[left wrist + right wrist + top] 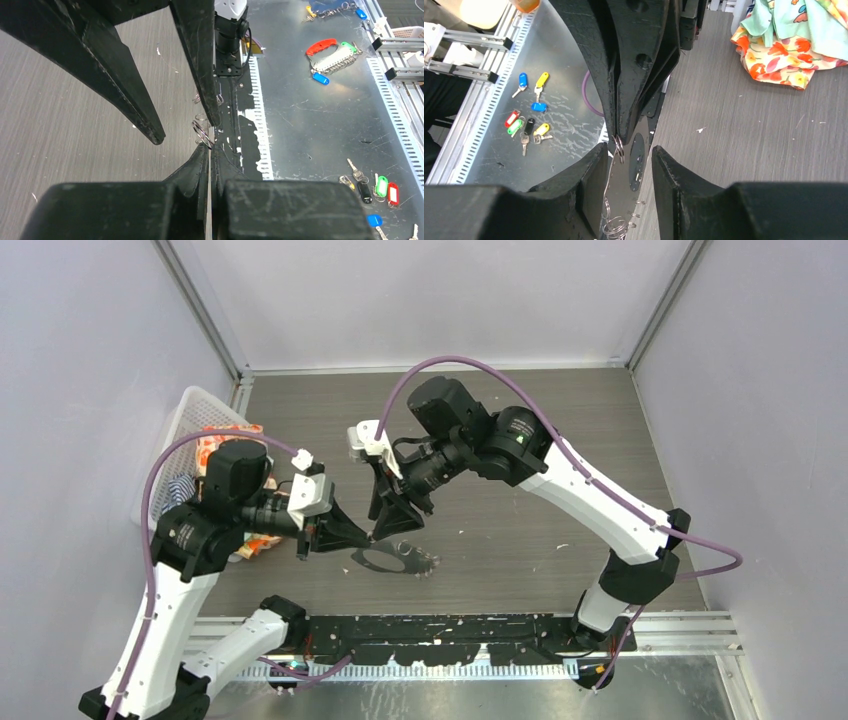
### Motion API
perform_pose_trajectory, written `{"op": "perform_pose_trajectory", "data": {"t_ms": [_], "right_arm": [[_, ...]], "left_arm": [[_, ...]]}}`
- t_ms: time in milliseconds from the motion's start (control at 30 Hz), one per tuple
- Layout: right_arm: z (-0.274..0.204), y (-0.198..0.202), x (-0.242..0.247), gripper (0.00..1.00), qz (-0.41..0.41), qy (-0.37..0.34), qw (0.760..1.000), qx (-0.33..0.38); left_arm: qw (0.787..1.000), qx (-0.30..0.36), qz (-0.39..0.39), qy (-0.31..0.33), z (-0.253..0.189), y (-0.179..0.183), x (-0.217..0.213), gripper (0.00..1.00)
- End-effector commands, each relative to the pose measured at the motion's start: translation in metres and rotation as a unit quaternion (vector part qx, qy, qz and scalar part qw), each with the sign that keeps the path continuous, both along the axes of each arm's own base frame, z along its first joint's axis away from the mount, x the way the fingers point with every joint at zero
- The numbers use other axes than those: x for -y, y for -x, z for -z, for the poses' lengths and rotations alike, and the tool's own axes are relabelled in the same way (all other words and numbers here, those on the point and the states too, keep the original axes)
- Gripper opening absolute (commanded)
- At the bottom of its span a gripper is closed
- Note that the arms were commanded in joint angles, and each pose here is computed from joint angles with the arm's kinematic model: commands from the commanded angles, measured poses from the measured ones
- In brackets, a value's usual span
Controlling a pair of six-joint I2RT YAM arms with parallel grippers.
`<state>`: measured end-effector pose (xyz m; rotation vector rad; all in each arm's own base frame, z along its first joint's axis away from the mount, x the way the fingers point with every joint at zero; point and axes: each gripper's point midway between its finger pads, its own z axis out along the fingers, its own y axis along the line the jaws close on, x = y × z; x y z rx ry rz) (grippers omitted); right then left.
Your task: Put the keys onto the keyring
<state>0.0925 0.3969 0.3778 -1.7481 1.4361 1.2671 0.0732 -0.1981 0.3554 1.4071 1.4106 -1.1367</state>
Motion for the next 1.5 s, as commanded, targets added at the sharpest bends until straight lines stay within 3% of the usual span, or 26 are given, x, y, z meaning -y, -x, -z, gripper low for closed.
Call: {"op": "perform_pose_trajectory", "data": {"t_ms": [0, 333, 433, 467, 567, 633, 733, 900, 1000, 1233, 1467], "right_arm": [[-0.011, 0.005, -0.005, 0.41, -0.015, -0.026, 0.999, -0.012], [-0.007, 0.004, -0.004, 0.04, 0.0, -0.027, 1.0, -0.013], [-0.006, -0.004, -0.007, 0.01, 0.024, -0.029, 0.999, -0.007], [-0.009, -0.009, -0.009, 0.01, 0.041, -0.038, 0.998, -0.003], [-0.019, -0.017, -0.007, 0.01, 0.076, -0.084, 0.993, 0.017], [-0.033, -0.018, -0.003, 0.01, 0.098, -0.138, 0.985, 0.029], [-0.051, -0.018, 0.007, 0.01, 0.126, -0.216, 0.967, 0.038], [-0.073, -0.011, 0.022, 0.01, 0.145, -0.303, 0.942, 0.021], [-0.068, 0.0, 0.024, 0.01, 0.121, -0.323, 0.939, 0.003], [-0.063, 0.009, 0.027, 0.01, 0.102, -0.33, 0.938, -0.018], [-0.062, 0.003, 0.019, 0.01, 0.11, -0.346, 0.931, -0.027]], "left_arm": [[0.999, 0.039, 0.016, 0.031, -0.023, 0.006, 0.002, 0.0], [0.998, 0.049, 0.009, 0.031, -0.023, 0.003, 0.002, 0.0], [0.998, 0.05, -0.001, 0.033, -0.024, -0.001, 0.002, 0.0], [0.998, 0.053, -0.009, 0.035, -0.025, -0.004, 0.003, 0.04], [0.996, 0.062, -0.038, 0.041, -0.026, -0.009, 0.001, 0.45], [0.995, 0.075, -0.054, 0.045, -0.026, -0.009, -0.003, 0.63], [0.993, 0.082, -0.074, 0.046, -0.025, -0.01, -0.007, 0.73], [0.993, 0.069, -0.084, 0.051, -0.02, -0.008, -0.008, 0.71], [0.992, 0.072, -0.086, 0.056, -0.02, -0.011, -0.006, 0.67], [0.992, 0.075, -0.085, 0.062, -0.032, -0.018, -0.002, 0.47], [0.996, -0.001, -0.038, 0.087, -0.041, 0.002, 0.006, 0.3]]}}
